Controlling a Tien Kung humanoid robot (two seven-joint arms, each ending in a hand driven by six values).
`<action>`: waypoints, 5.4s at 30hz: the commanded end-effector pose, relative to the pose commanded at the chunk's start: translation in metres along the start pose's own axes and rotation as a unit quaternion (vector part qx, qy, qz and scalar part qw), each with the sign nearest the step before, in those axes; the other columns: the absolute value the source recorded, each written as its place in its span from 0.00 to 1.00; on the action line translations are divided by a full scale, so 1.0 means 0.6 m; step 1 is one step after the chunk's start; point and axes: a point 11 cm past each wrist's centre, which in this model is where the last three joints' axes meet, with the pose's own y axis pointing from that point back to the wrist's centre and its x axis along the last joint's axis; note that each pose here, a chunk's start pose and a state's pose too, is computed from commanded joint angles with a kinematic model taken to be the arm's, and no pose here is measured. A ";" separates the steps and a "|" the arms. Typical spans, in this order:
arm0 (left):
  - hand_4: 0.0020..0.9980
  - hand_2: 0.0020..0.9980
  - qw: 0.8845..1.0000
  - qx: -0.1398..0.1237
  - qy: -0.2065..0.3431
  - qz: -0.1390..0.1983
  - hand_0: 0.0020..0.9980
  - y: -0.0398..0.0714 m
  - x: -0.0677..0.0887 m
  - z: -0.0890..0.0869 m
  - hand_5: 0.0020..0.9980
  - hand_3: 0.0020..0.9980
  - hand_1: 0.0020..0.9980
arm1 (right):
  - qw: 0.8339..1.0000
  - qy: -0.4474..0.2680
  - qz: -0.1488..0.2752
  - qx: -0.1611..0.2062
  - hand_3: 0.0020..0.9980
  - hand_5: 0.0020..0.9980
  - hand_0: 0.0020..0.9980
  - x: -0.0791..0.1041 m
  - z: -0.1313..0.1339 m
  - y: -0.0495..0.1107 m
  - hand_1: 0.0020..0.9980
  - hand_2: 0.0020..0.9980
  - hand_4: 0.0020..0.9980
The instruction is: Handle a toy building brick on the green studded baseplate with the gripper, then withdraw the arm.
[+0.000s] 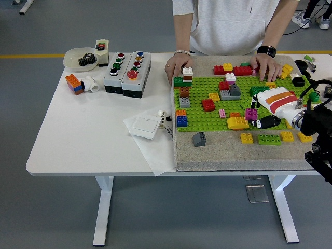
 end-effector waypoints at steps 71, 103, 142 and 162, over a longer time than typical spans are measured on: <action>0.65 0.78 1.000 -0.006 -0.001 -0.001 0.82 0.001 -0.002 0.012 0.65 0.62 0.81 | 0.994 0.087 -0.027 0.057 0.50 0.40 0.43 -0.006 -0.038 -0.032 0.48 0.54 0.78; 0.65 0.78 1.000 -0.005 0.000 -0.001 0.82 0.001 -0.001 0.011 0.65 0.62 0.81 | 0.995 0.084 -0.028 0.056 0.58 0.35 0.44 -0.005 -0.039 -0.033 0.53 0.62 0.83; 0.65 0.78 1.000 -0.001 -0.003 -0.001 0.81 0.000 -0.002 0.003 0.65 0.62 0.81 | 0.995 -0.077 0.046 0.030 0.67 0.37 0.52 0.041 -0.020 0.020 0.57 0.67 0.94; 0.65 0.78 1.000 -0.001 -0.002 -0.001 0.81 0.000 -0.003 0.001 0.65 0.62 0.81 | 0.991 -0.129 0.024 0.040 0.62 0.41 0.58 0.017 -0.034 0.039 0.60 0.67 0.97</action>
